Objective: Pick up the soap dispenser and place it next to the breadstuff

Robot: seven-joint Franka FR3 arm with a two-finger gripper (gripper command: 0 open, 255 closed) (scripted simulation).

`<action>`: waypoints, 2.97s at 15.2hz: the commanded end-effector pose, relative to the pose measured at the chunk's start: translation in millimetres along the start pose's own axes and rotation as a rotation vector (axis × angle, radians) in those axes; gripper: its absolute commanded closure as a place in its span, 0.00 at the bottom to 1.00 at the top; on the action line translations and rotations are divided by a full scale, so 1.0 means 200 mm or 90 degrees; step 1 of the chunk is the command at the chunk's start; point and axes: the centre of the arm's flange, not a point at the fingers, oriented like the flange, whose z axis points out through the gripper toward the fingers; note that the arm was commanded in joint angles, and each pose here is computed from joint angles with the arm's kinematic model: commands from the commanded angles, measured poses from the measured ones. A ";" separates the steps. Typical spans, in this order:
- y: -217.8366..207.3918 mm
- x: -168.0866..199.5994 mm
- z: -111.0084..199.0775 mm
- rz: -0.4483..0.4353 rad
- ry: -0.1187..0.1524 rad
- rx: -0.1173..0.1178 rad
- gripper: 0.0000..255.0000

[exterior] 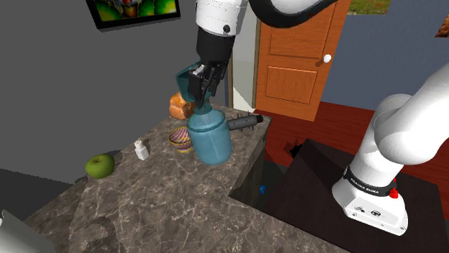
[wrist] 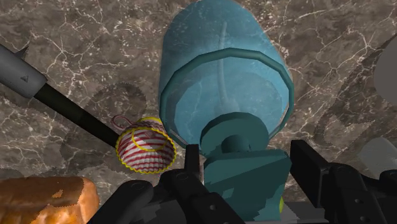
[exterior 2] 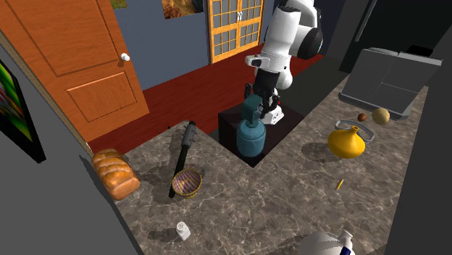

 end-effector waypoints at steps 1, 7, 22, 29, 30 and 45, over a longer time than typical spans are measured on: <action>0.01 0.01 -0.05 0.000 0.000 0.000 1.00; 0.01 0.06 -0.20 0.000 0.000 0.000 1.00; 0.01 0.18 -0.58 0.000 0.000 0.000 1.00; 0.01 0.23 -0.76 0.000 0.000 0.000 1.00; 0.01 0.24 -0.78 0.000 0.000 0.000 1.00; 0.46 0.47 -0.72 0.000 0.000 0.000 1.00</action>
